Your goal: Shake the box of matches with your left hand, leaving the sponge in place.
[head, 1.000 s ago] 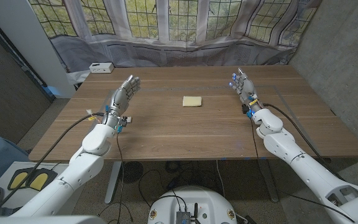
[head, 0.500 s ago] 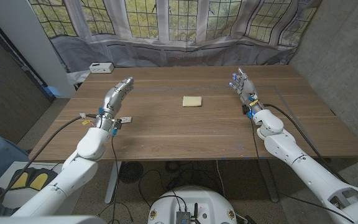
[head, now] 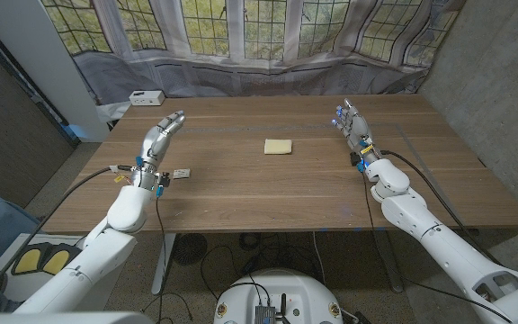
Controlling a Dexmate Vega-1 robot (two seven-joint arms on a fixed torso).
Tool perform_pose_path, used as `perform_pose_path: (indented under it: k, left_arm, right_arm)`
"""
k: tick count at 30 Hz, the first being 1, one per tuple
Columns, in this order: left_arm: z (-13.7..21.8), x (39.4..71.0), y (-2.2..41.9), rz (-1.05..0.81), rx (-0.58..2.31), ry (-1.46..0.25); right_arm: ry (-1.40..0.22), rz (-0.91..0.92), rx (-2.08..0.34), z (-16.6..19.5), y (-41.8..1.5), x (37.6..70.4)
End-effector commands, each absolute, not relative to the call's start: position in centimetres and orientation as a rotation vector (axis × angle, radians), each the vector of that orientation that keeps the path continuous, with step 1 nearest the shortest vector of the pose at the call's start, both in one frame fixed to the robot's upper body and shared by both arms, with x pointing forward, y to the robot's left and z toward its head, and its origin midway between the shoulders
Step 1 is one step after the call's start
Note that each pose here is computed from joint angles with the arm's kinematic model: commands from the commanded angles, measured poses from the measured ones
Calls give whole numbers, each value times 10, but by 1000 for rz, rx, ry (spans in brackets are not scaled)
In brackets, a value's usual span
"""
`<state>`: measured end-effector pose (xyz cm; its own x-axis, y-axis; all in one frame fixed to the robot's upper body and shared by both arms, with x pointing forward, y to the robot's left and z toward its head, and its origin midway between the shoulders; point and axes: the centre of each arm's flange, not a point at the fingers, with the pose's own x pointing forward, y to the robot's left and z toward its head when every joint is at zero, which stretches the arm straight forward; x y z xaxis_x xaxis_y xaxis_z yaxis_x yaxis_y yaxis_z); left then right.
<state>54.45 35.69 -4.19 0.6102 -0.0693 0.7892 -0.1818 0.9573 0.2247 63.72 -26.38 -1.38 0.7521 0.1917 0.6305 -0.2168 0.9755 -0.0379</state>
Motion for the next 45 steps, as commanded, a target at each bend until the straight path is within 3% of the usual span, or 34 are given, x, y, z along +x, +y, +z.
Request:
perform_pose_path:
  k: [1, 20, 33, 45]
  left_arm:
    - [-40, 538, 372, 150, 394, -904]
    - [-34, 520, 380, 220, 639, -841]
    - [-33, 517, 375, 268, 670, -792]
    - [-14, 505, 379, 293, 891, -711]
  right_arm:
    - [-681, 229, 50, -16, -259, 645]
    - [-674, 251, 37, -17, -248, 647]
    - [-668, 235, 45, -12, -260, 641]
    - [-659, 193, 52, -14, -268, 636]
